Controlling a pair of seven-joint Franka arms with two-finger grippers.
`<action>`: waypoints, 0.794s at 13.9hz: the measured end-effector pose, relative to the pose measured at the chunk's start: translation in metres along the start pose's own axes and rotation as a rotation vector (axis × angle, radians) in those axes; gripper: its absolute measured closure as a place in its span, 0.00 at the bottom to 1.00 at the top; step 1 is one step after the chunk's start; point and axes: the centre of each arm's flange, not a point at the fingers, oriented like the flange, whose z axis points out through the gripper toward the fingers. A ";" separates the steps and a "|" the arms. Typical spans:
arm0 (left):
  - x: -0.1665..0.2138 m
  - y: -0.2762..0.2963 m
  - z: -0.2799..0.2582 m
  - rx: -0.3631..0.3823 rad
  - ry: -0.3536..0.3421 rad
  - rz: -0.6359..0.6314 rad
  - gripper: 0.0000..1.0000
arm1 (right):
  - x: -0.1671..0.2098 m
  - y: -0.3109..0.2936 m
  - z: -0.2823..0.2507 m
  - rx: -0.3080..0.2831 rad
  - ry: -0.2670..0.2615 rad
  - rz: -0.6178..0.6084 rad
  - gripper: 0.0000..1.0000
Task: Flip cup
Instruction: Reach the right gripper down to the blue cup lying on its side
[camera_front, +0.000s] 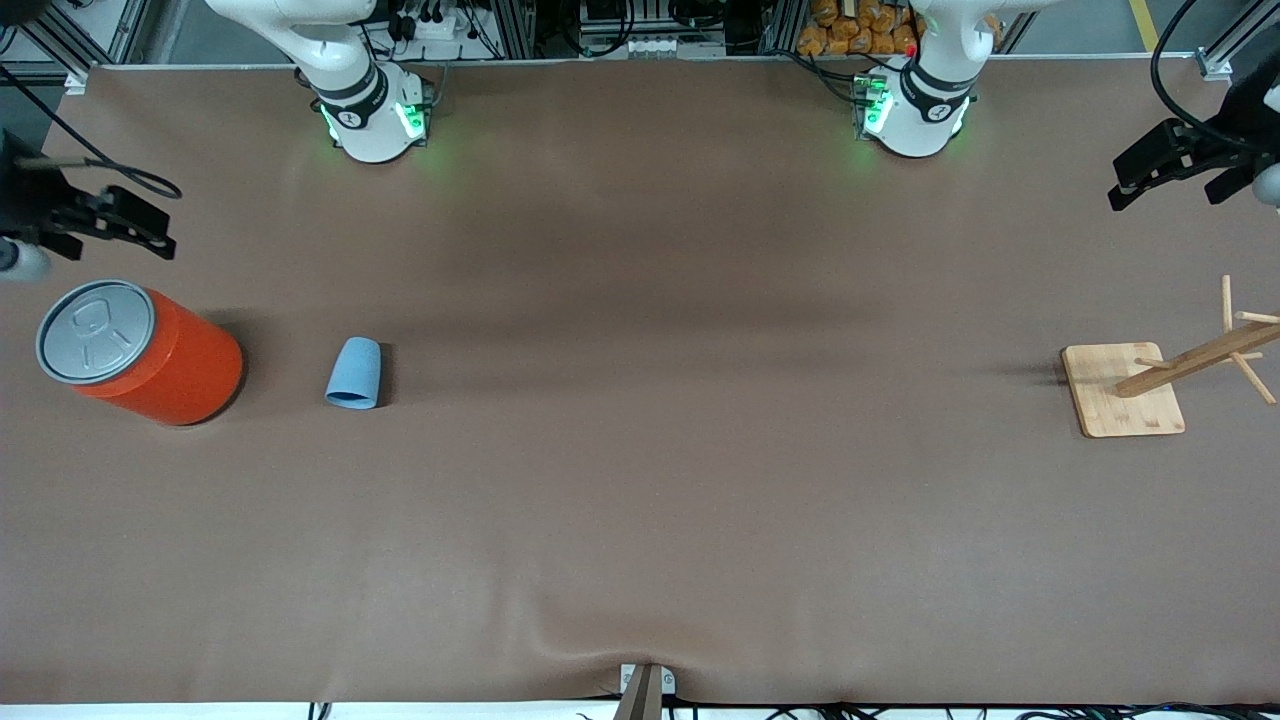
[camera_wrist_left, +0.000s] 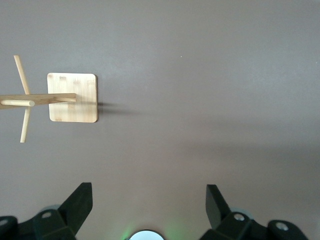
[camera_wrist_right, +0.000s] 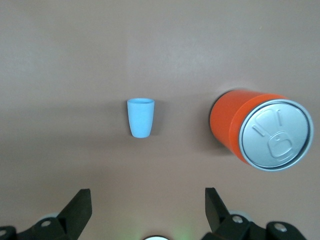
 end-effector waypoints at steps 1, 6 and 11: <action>0.000 0.000 0.000 0.000 0.000 0.000 0.00 | 0.011 -0.001 0.022 0.001 -0.041 -0.003 0.00; 0.000 0.000 0.000 0.000 0.000 0.000 0.00 | 0.057 -0.004 0.159 0.025 -0.147 -0.005 0.00; 0.000 0.000 0.000 0.000 0.000 0.000 0.00 | 0.052 0.004 0.249 0.051 -0.135 0.024 0.00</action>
